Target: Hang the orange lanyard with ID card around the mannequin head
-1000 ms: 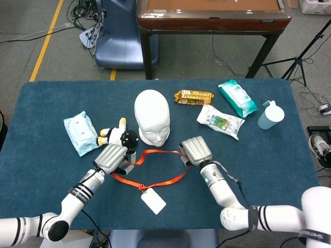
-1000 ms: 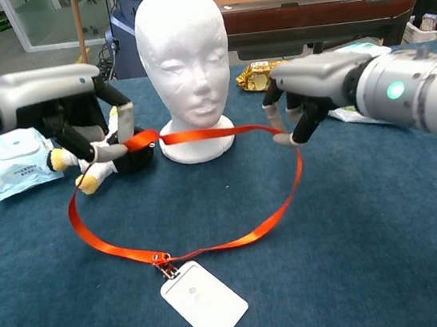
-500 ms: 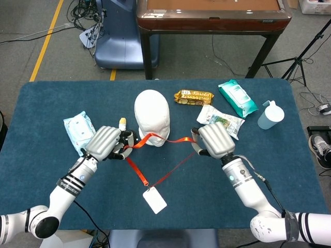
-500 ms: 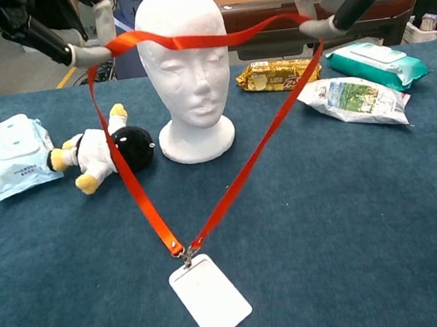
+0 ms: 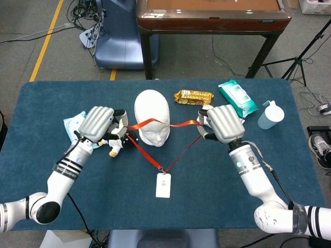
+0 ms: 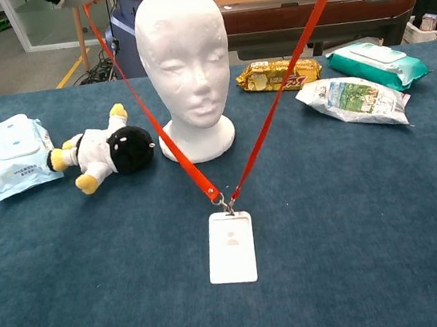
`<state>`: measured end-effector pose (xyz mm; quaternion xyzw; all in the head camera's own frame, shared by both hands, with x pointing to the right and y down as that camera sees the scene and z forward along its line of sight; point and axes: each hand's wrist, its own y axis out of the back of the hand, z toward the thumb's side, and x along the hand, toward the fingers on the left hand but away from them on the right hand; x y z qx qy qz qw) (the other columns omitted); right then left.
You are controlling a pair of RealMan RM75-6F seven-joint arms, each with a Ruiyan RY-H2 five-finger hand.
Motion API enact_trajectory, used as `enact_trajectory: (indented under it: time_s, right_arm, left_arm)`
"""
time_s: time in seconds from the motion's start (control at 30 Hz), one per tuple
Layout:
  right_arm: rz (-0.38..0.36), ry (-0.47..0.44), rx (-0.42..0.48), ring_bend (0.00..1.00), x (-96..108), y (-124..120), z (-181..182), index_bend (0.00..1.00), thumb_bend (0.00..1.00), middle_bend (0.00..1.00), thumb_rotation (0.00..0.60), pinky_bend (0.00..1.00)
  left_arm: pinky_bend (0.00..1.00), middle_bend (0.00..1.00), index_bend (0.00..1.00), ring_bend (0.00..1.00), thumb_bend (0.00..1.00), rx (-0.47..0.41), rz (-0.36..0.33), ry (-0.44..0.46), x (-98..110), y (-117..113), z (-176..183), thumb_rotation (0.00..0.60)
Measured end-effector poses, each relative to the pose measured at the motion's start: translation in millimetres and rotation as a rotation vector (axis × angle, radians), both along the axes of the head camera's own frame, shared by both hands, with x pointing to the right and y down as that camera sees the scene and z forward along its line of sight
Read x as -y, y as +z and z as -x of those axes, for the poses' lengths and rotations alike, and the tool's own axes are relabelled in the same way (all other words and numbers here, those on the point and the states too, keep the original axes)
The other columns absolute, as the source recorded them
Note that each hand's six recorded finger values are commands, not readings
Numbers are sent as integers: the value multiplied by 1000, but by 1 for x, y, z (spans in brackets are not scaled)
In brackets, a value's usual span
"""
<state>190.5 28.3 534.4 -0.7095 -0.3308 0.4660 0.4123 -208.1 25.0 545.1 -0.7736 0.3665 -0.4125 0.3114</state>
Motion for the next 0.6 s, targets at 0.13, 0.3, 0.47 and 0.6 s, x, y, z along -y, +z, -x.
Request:
enact_trajectory:
  time_s: [0.13,0.3,0.47,0.6]
  right_arm:
    - [-3,29,-17,969,13,-1,-2,630,425,941,600,1000]
    - [-14,55,-53,970,28,0,-4,630,426,941,600,1000]
    - [-15,71,-80,970,38,5,-1,630,425,941,600,1000]
    - [-11,77,-98,970,43,10,4,630,426,942,600,1000]
  left_arm:
    - [989,1000,586,1000,370,36,-30,-4,15,0,-1,600]
    - [989,1000,587,1000,370,85,-66,-1,28,3,-3,600]
    - [988,1000,588,1000,370,132,-78,-13,39,11,-3,600]
    - [989,1000,588,1000,370,159,-75,-20,45,19,-3,600]
